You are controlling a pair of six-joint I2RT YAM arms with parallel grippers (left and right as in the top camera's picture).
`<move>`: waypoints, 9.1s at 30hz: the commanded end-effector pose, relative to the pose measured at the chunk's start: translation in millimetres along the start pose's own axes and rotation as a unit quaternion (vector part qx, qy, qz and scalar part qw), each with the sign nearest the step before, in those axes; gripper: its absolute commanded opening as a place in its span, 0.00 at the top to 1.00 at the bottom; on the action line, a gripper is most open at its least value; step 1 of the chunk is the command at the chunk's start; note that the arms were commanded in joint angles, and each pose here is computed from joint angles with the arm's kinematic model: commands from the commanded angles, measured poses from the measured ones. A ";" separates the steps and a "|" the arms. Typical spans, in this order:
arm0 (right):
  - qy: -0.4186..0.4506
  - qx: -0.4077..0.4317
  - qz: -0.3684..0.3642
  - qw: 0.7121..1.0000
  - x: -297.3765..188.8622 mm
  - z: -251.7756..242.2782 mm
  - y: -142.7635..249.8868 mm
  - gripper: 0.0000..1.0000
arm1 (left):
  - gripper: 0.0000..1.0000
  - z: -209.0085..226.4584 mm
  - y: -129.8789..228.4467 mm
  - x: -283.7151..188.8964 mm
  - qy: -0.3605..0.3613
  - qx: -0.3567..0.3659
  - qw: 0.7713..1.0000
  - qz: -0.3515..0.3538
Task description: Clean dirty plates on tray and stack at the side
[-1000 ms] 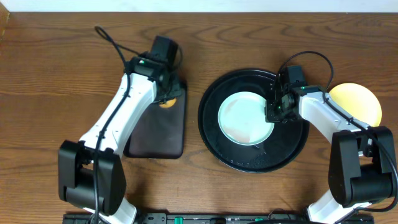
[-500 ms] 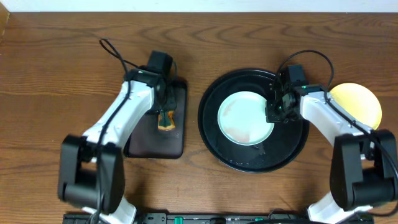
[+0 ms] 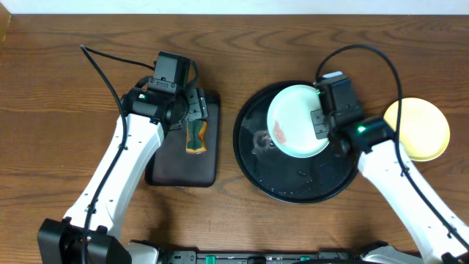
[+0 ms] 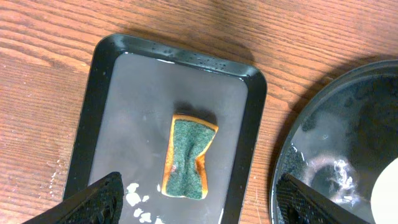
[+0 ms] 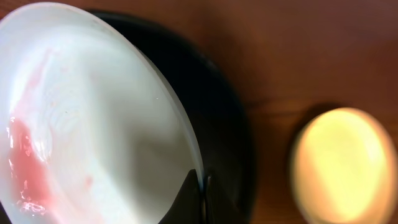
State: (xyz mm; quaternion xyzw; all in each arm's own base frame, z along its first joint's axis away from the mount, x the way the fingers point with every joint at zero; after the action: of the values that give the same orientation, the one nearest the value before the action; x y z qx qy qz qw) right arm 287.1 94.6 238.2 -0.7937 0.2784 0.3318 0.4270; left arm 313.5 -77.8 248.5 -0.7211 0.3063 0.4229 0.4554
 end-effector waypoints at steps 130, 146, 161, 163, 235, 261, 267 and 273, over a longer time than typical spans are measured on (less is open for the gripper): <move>-0.081 0.547 -0.037 0.832 40.6 -239.1 158.7 0.50 | 0.18 -0.8 -4.4 -2.7 0.001 0.000 1.000 -0.006; -0.310 0.235 -0.208 0.897 -115.5 -85.3 38.8 0.01 | 0.18 -0.8 -4.4 -2.7 0.001 0.000 1.000 -0.006; -0.218 0.161 -0.157 0.950 -116.1 -67.6 53.1 0.01 | 0.18 -0.8 -4.4 -2.7 0.001 0.000 1.000 -0.006; -0.183 0.153 -0.192 0.952 -116.6 -68.2 50.3 0.01 | 0.18 -0.8 -4.4 -2.7 0.001 0.000 1.000 -0.006; -0.006 0.167 -0.420 0.892 -20.1 4.8 176.0 0.01 | 0.18 8.2 4.7 -32.2 -0.001 0.019 0.998 -0.056; -0.006 0.167 -0.420 0.892 -20.1 4.8 176.0 0.01 | 0.18 148.2 119.6 -55.7 0.150 -0.106 0.854 -0.486; -0.006 0.167 -0.420 0.892 -20.1 4.8 176.0 0.01 | 0.18 155.3 129.7 -35.1 0.153 -0.108 0.848 -0.496; -0.006 0.167 -0.420 0.892 -20.1 4.8 176.0 0.01 | 0.18 161.9 140.8 1.5 0.132 -0.113 0.875 -0.453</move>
State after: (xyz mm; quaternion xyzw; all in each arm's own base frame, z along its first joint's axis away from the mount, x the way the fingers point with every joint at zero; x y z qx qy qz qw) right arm 145.5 18.6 165.4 -0.7471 -0.0361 0.0788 0.6591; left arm 143.4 14.4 168.5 -0.8783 -0.0586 0.0847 0.4670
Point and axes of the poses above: each gripper's point midway between its finger pads, its own x axis out along the fingers, its own z axis along the line the jaws close on, y = z × x, the point moved 10 cm from there along -x, back along the fingers, and after that the axes turned 12 degrees about -x, right-handed, at the moved point
